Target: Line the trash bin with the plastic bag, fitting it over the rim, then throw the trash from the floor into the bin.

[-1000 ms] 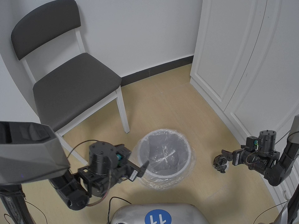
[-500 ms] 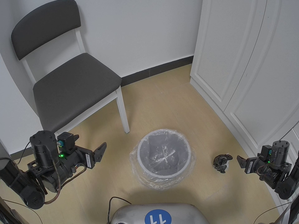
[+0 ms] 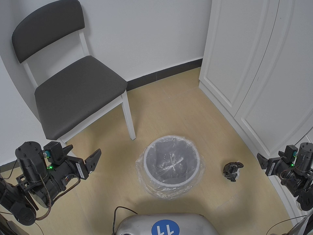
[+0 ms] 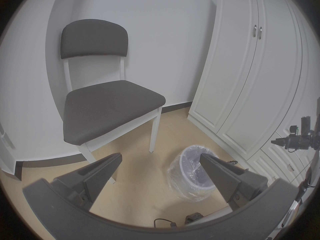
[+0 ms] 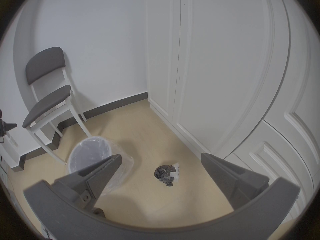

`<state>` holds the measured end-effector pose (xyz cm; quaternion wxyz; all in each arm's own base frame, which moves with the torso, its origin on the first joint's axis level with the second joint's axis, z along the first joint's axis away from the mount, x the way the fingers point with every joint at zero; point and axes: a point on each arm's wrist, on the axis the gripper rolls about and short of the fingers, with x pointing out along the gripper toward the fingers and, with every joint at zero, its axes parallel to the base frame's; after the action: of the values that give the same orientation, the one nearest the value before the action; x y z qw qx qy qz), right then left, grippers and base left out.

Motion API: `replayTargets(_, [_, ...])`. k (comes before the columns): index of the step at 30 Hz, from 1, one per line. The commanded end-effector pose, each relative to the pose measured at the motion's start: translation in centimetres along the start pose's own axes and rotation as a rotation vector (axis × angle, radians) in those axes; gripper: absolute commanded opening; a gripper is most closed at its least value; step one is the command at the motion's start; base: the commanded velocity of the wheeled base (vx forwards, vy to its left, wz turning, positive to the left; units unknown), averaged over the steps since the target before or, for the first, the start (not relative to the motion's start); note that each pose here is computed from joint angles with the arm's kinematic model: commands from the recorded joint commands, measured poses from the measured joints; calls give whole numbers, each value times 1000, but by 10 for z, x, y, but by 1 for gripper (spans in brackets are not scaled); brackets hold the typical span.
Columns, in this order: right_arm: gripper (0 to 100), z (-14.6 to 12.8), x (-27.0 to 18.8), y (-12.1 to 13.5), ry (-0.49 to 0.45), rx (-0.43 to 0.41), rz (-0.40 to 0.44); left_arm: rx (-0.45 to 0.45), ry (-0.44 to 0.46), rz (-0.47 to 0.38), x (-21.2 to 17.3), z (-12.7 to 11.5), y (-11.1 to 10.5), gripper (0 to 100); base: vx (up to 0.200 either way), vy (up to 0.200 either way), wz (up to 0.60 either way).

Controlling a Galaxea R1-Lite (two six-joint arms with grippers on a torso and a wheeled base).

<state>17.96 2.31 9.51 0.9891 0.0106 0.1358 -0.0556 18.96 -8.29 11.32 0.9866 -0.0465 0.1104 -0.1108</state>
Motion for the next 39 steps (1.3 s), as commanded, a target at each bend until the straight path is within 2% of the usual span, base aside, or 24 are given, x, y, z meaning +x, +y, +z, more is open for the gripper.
replayTargets(1, [100, 4, -7, -5, 20, -38, -24, 7, -15, 2, -10, 4, 2, 100, 0, 0, 0])
replayTargets(3, [100, 7, -3, -6, 34, -39, -36, 13, -2, 8, -10, 4, 3, 100, 0, 0, 0])
replayTargets(6, [100, 30, 17, -14, 140, -33, -103, 36, 16, 56, -1, 9, 11, 100, 0, 0, 0])
replayTargets(8, [100, 39, 24, -14, 194, -21, -112, 38, 12, 74, 5, 14, 14, 100, 0, 0, 0])
replayTargets(9, [100, 51, 32, -12, 264, 19, -113, 32, 12, 92, 10, 18, 17, 100, 0, 0, 0])
replayTargets(11, [100, 63, 39, -7, 346, 107, -105, 32, 27, 104, 12, 19, 19, 100, 0, 0, 0])
replayTargets(14, [100, 65, 50, -5, 496, 240, -14, 37, 40, 103, 12, 19, 18, 100, 0, 0, 0])
replayTargets(17, [100, 66, 64, -6, 543, 294, 37, 41, 37, 96, 12, 20, 16, 100, 0, 0, 0])
replayTargets(21, [100, 46, 106, -10, 639, 316, 10, 47, 44, 67, 11, 18, 10, 100, 0, 0, 0])
replayTargets(24, [100, 32, 120, -13, 690, 336, -21, 51, 53, 59, 10, 16, 8, 100, 0, 0, 0])
replayTargets(26, [100, 13, 139, -24, 748, 363, -58, 52, 59, 58, 10, 14, 8, 100, 0, 0, 0])
replayTargets(30, [100, -19, 165, -30, 827, 373, -95, 51, 70, 72, 12, 12, 11, 100, 0, 0, 0])
replayTargets(34, [100, -38, 181, -37, 813, 387, -109, 46, 65, 91, 13, 14, 15, 100, 0, 0, 0])
replayTargets(36, [100, -59, 198, -38, 784, 386, -112, 41, 64, 104, 14, 14, 19, 100, 0, 0, 0])
replayTargets(39, [100, -67, 215, -38, 735, 377, -102, 40, 65, 107, 14, 14, 20, 100, 0, 0, 0])
